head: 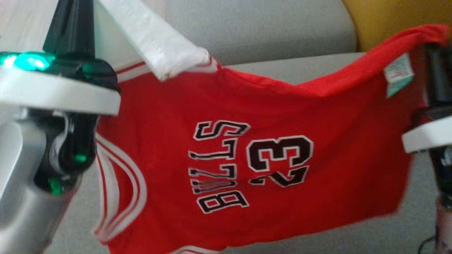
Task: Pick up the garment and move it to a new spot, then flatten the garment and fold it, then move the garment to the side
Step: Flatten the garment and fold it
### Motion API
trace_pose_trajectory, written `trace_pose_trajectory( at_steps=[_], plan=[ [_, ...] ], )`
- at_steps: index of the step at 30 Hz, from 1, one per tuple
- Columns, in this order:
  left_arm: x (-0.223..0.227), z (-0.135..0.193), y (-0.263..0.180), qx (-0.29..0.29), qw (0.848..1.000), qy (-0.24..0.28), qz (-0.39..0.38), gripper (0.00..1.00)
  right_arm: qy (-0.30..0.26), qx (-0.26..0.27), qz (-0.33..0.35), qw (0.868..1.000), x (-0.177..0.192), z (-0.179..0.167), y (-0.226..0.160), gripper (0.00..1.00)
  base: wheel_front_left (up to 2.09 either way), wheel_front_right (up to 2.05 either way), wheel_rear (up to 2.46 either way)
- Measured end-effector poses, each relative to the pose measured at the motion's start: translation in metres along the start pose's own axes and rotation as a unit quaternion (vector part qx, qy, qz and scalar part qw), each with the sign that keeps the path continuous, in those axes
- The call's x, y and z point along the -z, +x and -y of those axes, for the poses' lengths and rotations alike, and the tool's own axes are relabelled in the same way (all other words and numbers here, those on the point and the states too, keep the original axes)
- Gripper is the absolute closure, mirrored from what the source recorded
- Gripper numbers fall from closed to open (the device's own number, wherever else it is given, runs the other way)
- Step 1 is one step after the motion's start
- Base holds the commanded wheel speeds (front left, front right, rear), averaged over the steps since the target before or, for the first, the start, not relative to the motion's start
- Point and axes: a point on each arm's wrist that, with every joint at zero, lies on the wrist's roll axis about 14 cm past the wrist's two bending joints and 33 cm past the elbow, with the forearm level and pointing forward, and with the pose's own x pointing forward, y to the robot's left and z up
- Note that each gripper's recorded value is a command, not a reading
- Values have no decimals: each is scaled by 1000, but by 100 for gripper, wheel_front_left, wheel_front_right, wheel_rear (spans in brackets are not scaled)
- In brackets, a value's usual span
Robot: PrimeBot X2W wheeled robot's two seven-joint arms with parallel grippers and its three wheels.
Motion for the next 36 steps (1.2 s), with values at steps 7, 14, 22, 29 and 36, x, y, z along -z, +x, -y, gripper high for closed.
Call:
trace_pose_trajectory(
  at_steps=[7, 14, 22, 29, 36],
  plan=[
    [26, -59, 54, -50, 997, 42, -33, 100, -3, -49, -65, 997, 41, -20, 59, 100, 0, 0, 0],
    [30, -101, 137, -61, 992, 113, -17, 100, -50, -68, -44, 995, 38, -25, 163, 100, 0, 0, 0],
    [70, -153, 163, -111, 986, 124, -31, 100, -69, -57, -68, 994, 79, -31, 226, 100, 0, 0, 0],
    [156, -187, 150, -111, 984, 101, -96, 100, -52, -99, -136, 984, 179, -75, 230, 100, 0, 0, 0],
    [265, -221, 72, -154, 971, 30, -183, 100, -18, -126, -226, 966, 289, -103, 181, 100, 0, 0, 0]
  ],
)
